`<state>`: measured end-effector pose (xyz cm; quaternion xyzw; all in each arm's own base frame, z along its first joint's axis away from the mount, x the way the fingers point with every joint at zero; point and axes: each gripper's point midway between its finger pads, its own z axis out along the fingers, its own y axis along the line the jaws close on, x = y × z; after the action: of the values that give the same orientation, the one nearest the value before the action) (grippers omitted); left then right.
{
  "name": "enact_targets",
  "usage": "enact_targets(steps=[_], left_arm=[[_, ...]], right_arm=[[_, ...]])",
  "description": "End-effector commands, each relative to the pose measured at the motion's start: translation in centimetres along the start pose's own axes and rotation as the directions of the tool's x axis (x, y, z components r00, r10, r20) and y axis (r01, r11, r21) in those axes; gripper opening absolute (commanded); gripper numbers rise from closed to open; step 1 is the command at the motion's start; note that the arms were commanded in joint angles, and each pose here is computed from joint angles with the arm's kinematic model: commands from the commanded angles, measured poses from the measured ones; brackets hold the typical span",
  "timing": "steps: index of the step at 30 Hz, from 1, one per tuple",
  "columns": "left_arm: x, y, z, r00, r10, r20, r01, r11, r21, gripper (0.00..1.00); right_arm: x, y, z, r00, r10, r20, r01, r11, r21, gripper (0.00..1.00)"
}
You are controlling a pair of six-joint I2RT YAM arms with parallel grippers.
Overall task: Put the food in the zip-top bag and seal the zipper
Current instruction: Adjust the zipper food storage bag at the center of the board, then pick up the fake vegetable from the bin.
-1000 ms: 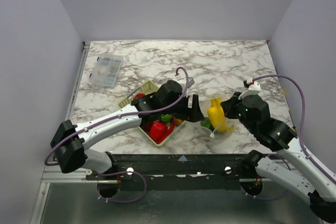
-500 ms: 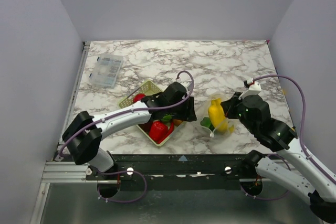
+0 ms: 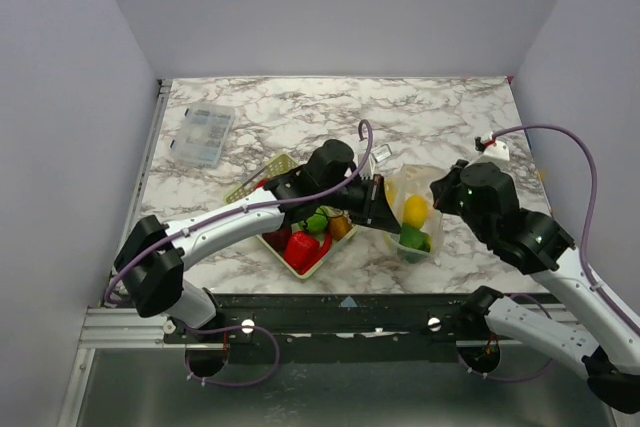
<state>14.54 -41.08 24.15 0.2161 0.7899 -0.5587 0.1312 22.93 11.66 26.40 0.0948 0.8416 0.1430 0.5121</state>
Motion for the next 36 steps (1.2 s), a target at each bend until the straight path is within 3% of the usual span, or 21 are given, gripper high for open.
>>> enact_targets(steps=[1,3,6,12,15,18,23,32,36], left_arm=[[0.2,-2.0,-0.2,0.997,-0.051,-0.049,0.057,0.990,0.126,0.00],[0.1,-0.5,0.1,0.997,-0.070,-0.044,0.074,0.992,0.102,0.00],[-0.1,1.8,-0.2,0.997,-0.077,-0.024,0.079,0.996,0.051,0.08],[-1.2,3.3,-2.2,1.000,0.001,0.030,0.000,0.999,-0.038,0.36],[-1.8,3.8,-3.7,0.995,0.067,0.070,-0.060,0.993,-0.098,0.59],[-2.2,4.5,-5.8,0.985,0.129,0.117,-0.109,0.981,-0.162,0.72],[-2.0,7.6,-9.1,0.975,0.154,0.163,-0.096,0.943,-0.319,0.78],[2.0,14.6,-12.3,0.982,0.116,0.152,-0.006,0.812,-0.583,0.71],[3.5,17.0,-13.0,0.987,0.107,0.121,-0.002,0.758,-0.652,0.76]], right_arm=[[1.2,-2.5,0.7,1.000,-0.018,-0.011,0.020,0.991,0.129,0.01],[2.2,-3.1,1.2,0.999,-0.028,-0.025,0.032,0.988,0.149,0.01],[2.6,-2.9,1.3,0.999,-0.025,-0.023,0.027,0.992,0.123,0.01],[1.4,-2.8,0.3,0.999,-0.007,0.034,0.004,0.996,0.084,0.01],[1.5,-2.7,0.2,0.999,-0.004,0.040,0.002,0.998,0.067,0.01],[1.6,-2.8,0.4,0.999,-0.011,0.032,0.008,0.997,0.075,0.01],[1.8,-2.7,0.6,1.000,-0.018,0.024,0.016,0.997,0.077,0.01],[1.8,-2.6,0.5,1.000,-0.017,0.026,0.015,0.998,0.066,0.01],[1.8,-2.4,0.4,1.000,-0.015,0.027,0.014,0.998,0.054,0.01]])
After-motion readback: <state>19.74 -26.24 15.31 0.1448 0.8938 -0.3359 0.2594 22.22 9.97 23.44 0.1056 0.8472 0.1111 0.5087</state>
